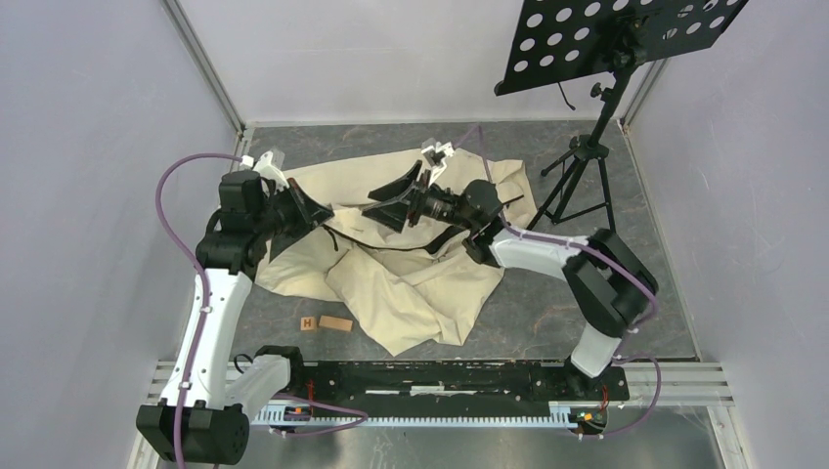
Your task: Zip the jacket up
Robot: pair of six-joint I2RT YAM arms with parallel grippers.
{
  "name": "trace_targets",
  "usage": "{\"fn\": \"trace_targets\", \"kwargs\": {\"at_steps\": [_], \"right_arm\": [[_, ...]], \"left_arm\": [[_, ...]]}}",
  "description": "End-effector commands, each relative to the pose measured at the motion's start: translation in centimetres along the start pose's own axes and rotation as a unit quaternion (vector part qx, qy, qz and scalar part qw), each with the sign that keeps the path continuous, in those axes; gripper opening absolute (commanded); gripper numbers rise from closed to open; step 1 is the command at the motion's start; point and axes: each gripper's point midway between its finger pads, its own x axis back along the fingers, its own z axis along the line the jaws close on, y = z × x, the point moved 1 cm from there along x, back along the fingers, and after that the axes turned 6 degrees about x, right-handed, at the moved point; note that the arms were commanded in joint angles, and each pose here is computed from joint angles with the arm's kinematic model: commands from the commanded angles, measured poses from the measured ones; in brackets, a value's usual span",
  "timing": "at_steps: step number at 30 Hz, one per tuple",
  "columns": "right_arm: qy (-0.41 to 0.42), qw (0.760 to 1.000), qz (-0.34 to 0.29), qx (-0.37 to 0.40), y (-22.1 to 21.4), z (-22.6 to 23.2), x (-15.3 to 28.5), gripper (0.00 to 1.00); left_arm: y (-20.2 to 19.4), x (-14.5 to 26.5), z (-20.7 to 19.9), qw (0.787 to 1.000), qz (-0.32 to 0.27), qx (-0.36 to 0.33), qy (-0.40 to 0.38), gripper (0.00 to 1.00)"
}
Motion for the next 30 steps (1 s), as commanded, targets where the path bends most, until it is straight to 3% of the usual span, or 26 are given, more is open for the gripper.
{"fn": "trace_targets", "kwargs": {"at_steps": [1, 4, 9, 17, 24, 27, 29, 30], "right_arm": [[-0.090, 0.992, 0.059, 0.066, -3.0, 0.8, 0.2, 0.70], [-0.084, 0.992, 0.077, 0.057, -5.2, 2.8, -1.1, 0.68], [-0.078, 0.993, 0.086, 0.029, -7.7, 3.3, -3.1, 0.55], [-0.090, 0.991, 0.079, 0.055, -8.7, 1.7, -5.8, 0.59], [-0.105, 0.990, 0.061, 0.077, -8.3, 0.9, -7.4, 0.50], [-0.113, 0.989, 0.051, 0.086, -7.8, 0.9, -7.7, 0.41], [-0.123, 0.987, 0.047, 0.093, -7.3, 0.8, -7.7, 0.28], [-0.134, 0.986, 0.048, 0.090, -7.0, 0.6, -7.5, 0.17]], "left_arm": [[2.7, 1.4, -0.3, 0.997, -0.067, 0.029, 0.033, 0.02], [3.2, 1.7, -0.5, 0.995, -0.085, 0.031, 0.031, 0.02], [3.5, 1.5, -0.5, 0.994, -0.090, 0.054, 0.037, 0.02], [3.4, 1.6, -0.4, 0.993, -0.090, 0.069, 0.044, 0.02], [3.7, 1.8, -0.7, 0.992, -0.092, 0.071, 0.041, 0.02], [3.7, 1.8, -0.7, 0.992, -0.091, 0.072, 0.041, 0.02], [3.7, 1.8, -0.6, 0.993, -0.090, 0.067, 0.045, 0.02], [3.7, 1.8, -0.5, 0.993, -0.089, 0.060, 0.046, 0.02]]}}
